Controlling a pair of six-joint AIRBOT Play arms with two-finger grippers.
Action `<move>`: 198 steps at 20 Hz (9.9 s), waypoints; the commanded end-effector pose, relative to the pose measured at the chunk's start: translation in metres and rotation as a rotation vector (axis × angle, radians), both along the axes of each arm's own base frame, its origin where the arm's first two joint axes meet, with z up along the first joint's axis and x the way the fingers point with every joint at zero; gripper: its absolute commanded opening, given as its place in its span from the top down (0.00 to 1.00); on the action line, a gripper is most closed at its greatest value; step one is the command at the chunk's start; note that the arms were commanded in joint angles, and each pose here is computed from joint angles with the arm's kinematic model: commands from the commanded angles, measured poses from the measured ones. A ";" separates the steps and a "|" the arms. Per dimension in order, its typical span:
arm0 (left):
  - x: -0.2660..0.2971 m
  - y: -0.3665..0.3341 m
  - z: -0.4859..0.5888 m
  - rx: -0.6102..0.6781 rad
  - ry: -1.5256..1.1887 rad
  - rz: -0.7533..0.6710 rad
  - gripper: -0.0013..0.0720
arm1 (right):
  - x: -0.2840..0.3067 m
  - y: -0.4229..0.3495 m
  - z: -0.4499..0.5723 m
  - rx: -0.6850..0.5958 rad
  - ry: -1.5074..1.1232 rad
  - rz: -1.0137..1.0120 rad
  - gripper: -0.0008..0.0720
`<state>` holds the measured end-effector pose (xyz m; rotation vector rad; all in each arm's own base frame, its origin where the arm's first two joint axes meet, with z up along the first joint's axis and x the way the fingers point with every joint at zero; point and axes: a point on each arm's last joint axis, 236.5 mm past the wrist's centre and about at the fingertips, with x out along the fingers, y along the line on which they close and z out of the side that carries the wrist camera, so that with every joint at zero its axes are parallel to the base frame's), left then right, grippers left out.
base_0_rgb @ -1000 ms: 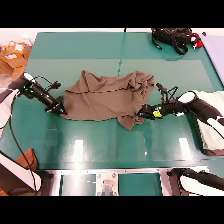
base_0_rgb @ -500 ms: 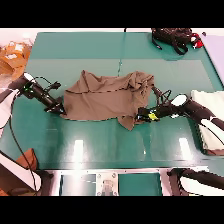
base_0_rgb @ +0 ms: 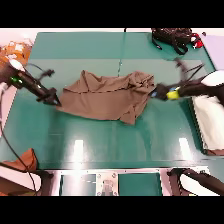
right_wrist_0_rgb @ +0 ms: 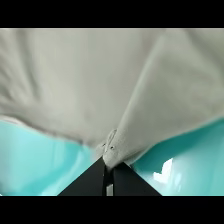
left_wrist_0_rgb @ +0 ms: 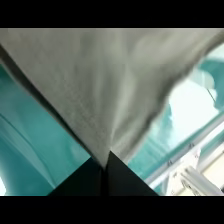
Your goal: Fold the shirts.
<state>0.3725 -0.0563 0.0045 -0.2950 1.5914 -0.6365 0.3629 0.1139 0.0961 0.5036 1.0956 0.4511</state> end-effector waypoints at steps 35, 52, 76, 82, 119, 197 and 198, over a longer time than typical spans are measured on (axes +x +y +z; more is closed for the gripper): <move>0.168 -0.023 0.006 -0.082 -0.553 0.393 0.96 | 0.149 -0.177 -0.071 0.026 -0.179 -0.472 0.97; 0.203 -0.019 0.005 -0.095 -0.638 0.400 0.96 | 0.216 -0.191 -0.088 -0.046 -0.152 -0.363 0.97; 0.052 -0.007 -0.001 -0.036 0.128 0.226 0.96 | 0.029 -0.193 -0.115 -0.108 0.432 -0.275 0.97; -0.026 -0.022 0.000 0.183 -0.001 0.218 0.96 | -0.115 -0.174 -0.136 -0.171 0.530 -0.452 0.97; -0.133 -0.026 -0.065 0.436 0.085 0.075 0.96 | -0.180 -0.095 -0.144 -0.218 0.563 -0.331 0.97; 0.063 -0.295 0.000 -0.132 -0.238 -0.144 0.96 | 0.064 0.009 0.094 0.021 -0.196 0.300 0.97; 0.070 -0.258 0.010 -0.052 -0.262 -0.144 0.96 | 0.064 0.024 0.095 0.033 -0.193 0.307 0.97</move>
